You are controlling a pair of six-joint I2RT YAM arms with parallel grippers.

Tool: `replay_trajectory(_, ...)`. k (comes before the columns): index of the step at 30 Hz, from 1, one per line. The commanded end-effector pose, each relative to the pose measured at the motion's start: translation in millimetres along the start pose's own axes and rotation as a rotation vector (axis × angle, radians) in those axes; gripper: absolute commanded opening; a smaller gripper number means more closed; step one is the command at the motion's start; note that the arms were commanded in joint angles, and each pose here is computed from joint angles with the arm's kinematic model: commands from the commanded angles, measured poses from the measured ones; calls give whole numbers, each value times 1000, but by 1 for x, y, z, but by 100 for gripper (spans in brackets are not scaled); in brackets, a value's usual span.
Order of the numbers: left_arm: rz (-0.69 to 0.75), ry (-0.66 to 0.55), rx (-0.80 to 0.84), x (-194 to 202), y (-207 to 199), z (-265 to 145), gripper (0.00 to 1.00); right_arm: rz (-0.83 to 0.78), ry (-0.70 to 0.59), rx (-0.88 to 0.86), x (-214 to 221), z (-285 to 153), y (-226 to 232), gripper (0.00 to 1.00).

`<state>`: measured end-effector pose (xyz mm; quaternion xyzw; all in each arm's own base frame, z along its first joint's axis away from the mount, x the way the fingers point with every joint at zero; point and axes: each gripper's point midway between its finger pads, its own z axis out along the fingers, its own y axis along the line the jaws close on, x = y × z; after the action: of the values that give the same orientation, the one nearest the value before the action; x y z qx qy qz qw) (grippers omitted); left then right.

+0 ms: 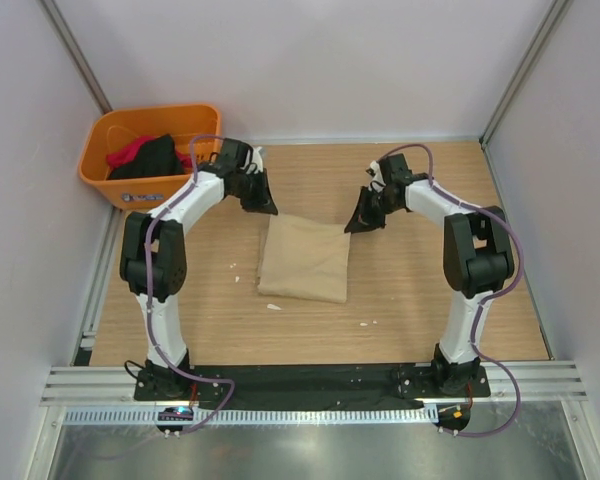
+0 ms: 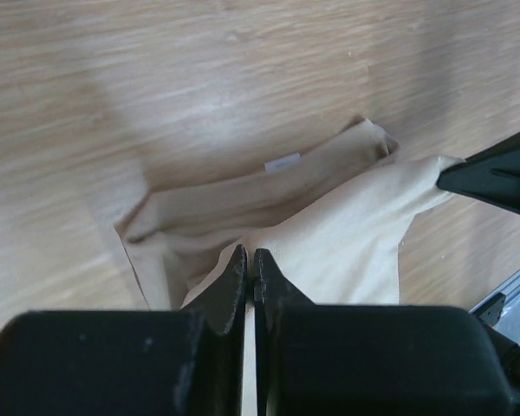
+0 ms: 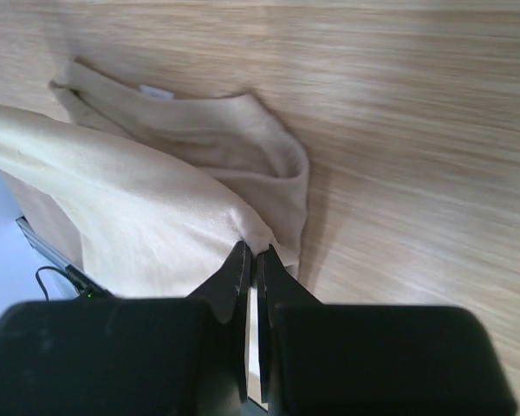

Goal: Fold and stack the t-shirts
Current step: Fold the tshirt

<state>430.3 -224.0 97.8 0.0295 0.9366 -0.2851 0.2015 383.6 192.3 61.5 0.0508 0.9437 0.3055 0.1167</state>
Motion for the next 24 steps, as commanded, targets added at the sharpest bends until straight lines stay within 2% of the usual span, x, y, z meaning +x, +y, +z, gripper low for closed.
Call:
replay_trajectory(1,-26,8,-58,12,1,-27,0,-49,-47,-34,-8,-28,36,1)
replay_trajectory(5,-65,44,-119,29,20,-27,0,-44,-36,-48,-7,-24,43,1)
replay_trajectory(12,-129,38,-233,31,40,-33,0,-49,-44,-32,-18,-15,41,1)
replay_trajectory(19,-143,69,-280,27,55,-16,0,-72,-60,-45,-40,6,41,2)
replay_trajectory(24,-165,83,-316,27,69,-2,0,-75,-31,-44,-49,38,26,2)
